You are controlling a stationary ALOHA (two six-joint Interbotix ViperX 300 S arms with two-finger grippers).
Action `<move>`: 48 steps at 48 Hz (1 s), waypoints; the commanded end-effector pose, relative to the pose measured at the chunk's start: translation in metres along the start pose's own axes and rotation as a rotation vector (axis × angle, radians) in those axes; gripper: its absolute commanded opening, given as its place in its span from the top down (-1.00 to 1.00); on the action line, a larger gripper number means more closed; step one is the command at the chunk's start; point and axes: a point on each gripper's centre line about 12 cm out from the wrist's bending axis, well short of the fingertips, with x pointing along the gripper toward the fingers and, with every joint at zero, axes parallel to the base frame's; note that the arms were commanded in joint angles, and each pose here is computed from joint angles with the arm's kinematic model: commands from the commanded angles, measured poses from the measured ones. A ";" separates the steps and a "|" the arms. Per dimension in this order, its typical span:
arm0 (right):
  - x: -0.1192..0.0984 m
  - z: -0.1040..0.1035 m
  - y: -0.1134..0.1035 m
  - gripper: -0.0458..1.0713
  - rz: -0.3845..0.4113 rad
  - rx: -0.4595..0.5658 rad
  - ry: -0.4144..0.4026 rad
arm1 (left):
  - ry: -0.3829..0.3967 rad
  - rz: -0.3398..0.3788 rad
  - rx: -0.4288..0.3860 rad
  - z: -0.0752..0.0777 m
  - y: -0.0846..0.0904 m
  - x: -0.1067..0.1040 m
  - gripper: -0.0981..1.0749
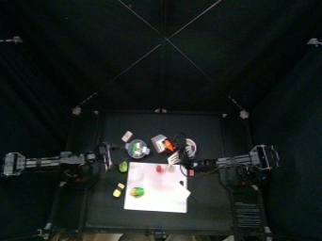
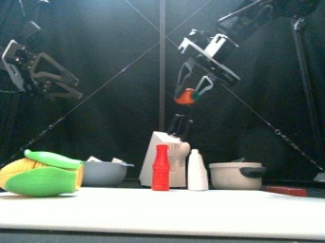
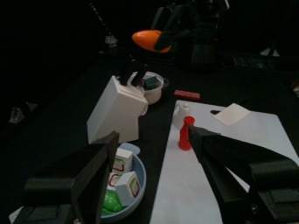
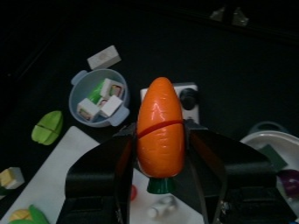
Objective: Place carrot into pot
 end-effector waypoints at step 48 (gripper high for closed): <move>0.033 -0.063 -0.137 -0.12 -0.239 0.016 0.236 | 0.005 0.025 -0.004 -0.001 0.005 0.000 -0.83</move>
